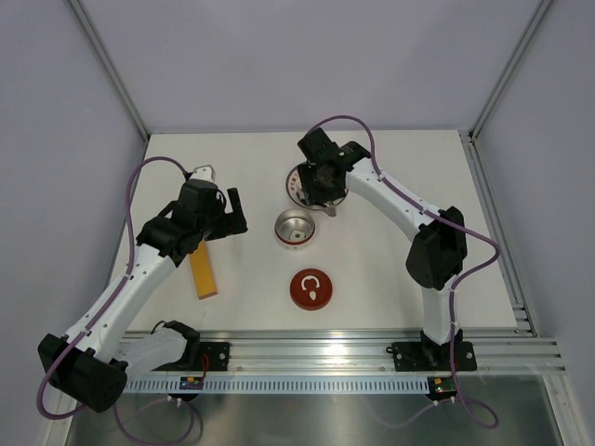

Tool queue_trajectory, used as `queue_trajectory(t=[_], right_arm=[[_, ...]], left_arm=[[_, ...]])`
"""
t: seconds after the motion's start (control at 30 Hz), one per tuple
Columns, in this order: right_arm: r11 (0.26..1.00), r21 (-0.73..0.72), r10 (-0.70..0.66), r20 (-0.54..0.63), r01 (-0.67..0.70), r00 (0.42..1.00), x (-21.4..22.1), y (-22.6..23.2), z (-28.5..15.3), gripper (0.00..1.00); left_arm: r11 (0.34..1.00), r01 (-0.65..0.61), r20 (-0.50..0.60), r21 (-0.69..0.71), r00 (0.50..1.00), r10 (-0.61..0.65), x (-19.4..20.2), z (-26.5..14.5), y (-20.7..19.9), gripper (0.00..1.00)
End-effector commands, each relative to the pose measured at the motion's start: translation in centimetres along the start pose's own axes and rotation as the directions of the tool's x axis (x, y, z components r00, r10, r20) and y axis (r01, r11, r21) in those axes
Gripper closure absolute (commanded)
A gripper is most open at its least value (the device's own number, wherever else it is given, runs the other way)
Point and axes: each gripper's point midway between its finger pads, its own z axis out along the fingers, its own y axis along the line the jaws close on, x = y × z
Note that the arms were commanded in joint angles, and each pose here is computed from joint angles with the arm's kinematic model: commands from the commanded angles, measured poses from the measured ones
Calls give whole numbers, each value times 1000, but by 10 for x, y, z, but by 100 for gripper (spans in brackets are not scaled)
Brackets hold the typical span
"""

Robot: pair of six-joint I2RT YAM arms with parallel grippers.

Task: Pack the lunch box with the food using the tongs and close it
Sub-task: Pick up the fake food from the plate.

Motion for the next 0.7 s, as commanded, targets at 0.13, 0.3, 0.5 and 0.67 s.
queue_trajectory(t=[0.13,0.3,0.5,0.67], right_arm=[[995,-75,-65,-20,63,998,-9,2,2,43],[997,-73,-43,-34,41,998,-8,-5,15,46],[996,-79,-37,-61,32,997,-4,-10,27,48],[996,-87,-43,-73,36,996,-1,-8,32,48]], left_arm=[[1000,13,46,6,999,-13,-13,-1,-3,1],[1000,14,45,2,999,-14,-13,-1,-2,1],[1000,13,50,-4,999,-13,-15,-2,-1,1],[1000,14,47,-4,999,-14,-14,-2,-1,1]])
